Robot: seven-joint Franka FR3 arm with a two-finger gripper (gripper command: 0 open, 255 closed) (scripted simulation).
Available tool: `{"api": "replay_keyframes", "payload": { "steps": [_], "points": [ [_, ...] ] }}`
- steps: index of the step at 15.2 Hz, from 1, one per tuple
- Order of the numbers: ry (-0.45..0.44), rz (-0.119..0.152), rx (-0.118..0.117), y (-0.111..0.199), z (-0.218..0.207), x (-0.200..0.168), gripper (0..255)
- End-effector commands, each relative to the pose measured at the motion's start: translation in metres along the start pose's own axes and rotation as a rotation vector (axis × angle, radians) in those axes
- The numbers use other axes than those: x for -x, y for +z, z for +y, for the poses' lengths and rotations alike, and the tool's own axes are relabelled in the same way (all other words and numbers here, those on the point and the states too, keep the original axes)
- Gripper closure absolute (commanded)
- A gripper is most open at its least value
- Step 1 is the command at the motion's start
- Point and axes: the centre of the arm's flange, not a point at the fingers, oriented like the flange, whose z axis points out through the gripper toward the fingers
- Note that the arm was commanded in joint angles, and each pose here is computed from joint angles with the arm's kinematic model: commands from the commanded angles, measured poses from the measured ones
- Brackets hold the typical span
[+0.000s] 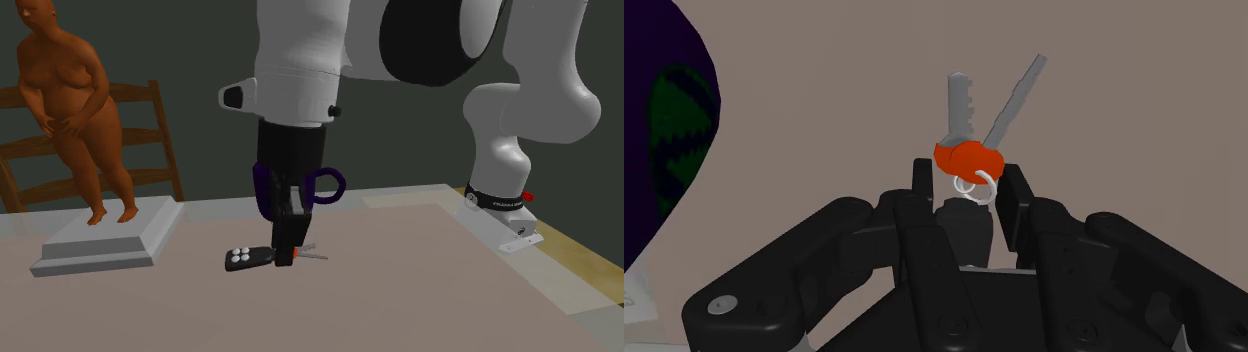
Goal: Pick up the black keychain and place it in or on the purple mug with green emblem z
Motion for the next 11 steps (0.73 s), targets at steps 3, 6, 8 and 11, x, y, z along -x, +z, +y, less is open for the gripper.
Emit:
{"api": "replay_keyframes", "payload": {
  "steps": [3, 6, 8, 11],
  "points": [
    [0.000, 0.000, 0.000, -0.020, -0.002, -0.002, 255],
    [0.000, 0.000, 0.000, -0.036, -0.003, -0.004, 255],
    [0.000, 0.000, 0.000, -0.046, -0.004, -0.006, 255],
    [0.000, 0.000, 0.000, -0.062, -0.005, -0.008, 255]
  ]
}}
